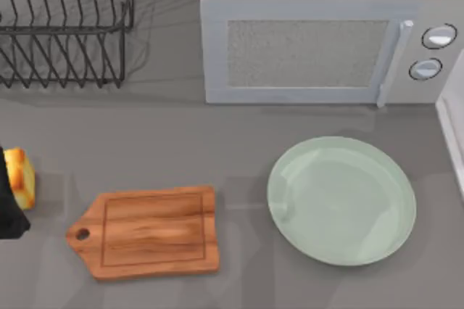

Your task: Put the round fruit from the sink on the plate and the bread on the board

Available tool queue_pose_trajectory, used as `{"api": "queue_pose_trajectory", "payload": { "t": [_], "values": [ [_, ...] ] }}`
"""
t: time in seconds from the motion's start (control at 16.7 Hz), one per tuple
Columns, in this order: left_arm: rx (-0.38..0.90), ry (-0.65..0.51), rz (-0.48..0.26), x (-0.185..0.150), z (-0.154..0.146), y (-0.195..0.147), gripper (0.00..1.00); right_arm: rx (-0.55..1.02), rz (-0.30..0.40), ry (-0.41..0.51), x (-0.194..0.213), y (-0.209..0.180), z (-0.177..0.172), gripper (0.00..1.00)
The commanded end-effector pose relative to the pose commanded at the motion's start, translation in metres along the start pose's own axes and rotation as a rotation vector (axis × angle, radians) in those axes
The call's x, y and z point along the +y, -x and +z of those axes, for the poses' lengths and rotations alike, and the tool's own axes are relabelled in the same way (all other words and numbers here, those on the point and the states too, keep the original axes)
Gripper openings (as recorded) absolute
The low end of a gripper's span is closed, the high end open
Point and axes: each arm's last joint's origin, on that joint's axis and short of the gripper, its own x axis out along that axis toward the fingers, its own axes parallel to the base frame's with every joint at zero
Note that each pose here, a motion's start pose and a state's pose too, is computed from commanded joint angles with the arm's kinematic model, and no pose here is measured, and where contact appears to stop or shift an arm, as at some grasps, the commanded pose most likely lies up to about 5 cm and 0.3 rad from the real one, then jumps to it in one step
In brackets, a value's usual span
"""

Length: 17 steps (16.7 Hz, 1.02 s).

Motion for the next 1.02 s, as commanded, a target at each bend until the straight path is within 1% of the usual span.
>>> {"api": "queue_pose_trajectory", "payload": {
  "t": [0.42,0.48,0.66,0.84,1.02],
  "values": [
    [0.0,0.0,0.0,0.0,0.0,0.0,1.0,0.014,0.004,0.005,0.001,-0.005,0.003,1.0],
    [0.0,0.0,0.0,0.0,0.0,0.0,1.0,0.018,0.004,0.004,0.0,-0.01,0.003,1.0],
    [0.0,0.0,0.0,0.0,0.0,0.0,1.0,0.022,0.006,0.003,-0.001,-0.046,0.007,1.0],
    [0.0,0.0,0.0,0.0,0.0,0.0,1.0,-0.002,0.0,0.002,-0.003,-0.096,0.01,1.0],
    [0.0,0.0,0.0,0.0,0.0,0.0,1.0,0.002,0.0,0.001,-0.002,-0.142,0.005,1.0]
  ]
}}
